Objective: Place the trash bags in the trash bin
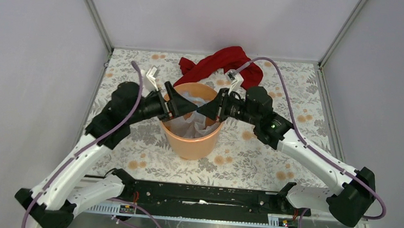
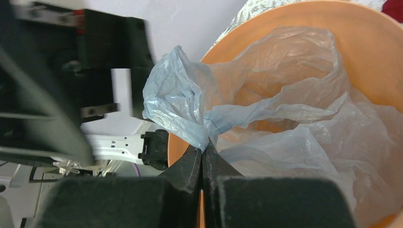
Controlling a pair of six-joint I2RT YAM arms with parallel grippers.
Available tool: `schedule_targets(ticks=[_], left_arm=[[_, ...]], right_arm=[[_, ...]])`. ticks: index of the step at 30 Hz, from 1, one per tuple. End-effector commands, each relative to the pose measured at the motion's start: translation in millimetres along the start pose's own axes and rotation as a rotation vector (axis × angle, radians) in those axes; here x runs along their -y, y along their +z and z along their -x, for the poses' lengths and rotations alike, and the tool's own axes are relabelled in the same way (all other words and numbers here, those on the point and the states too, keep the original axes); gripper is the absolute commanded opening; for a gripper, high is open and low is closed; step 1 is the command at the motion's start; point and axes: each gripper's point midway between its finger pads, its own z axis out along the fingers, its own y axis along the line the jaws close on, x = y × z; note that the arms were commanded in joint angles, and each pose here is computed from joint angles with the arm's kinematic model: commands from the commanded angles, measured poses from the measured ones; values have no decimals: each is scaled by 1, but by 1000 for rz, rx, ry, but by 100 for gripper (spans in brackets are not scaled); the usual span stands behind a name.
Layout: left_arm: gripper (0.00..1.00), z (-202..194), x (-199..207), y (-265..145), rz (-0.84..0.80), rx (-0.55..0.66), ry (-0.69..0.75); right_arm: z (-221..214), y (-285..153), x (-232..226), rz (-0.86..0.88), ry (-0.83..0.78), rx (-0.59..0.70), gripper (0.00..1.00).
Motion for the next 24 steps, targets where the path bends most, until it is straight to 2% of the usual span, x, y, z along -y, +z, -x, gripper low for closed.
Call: schedule_targets(ticks=[1,6,11,13,19,24], left_arm=[[85,18,16,20,-47,49,-282],[79,37,9,26,-3,151,-388],[65,38,0,31,25,175,-425],[56,35,5,39,9,144,-386],[51,38,20,52,20,124,-260],[34,38,16,49,49,116,-145]], right_arm=[[25,-4,-32,63,-68,84,0],[20,-9,-25,23,-104,91,0],[16,-14,-23,12,-145,93,0],[16,-13,-24,13,-160,93,0],[13,-12,-26,17,-203,78,0],[3,-11,-27,32,-226,23,0]])
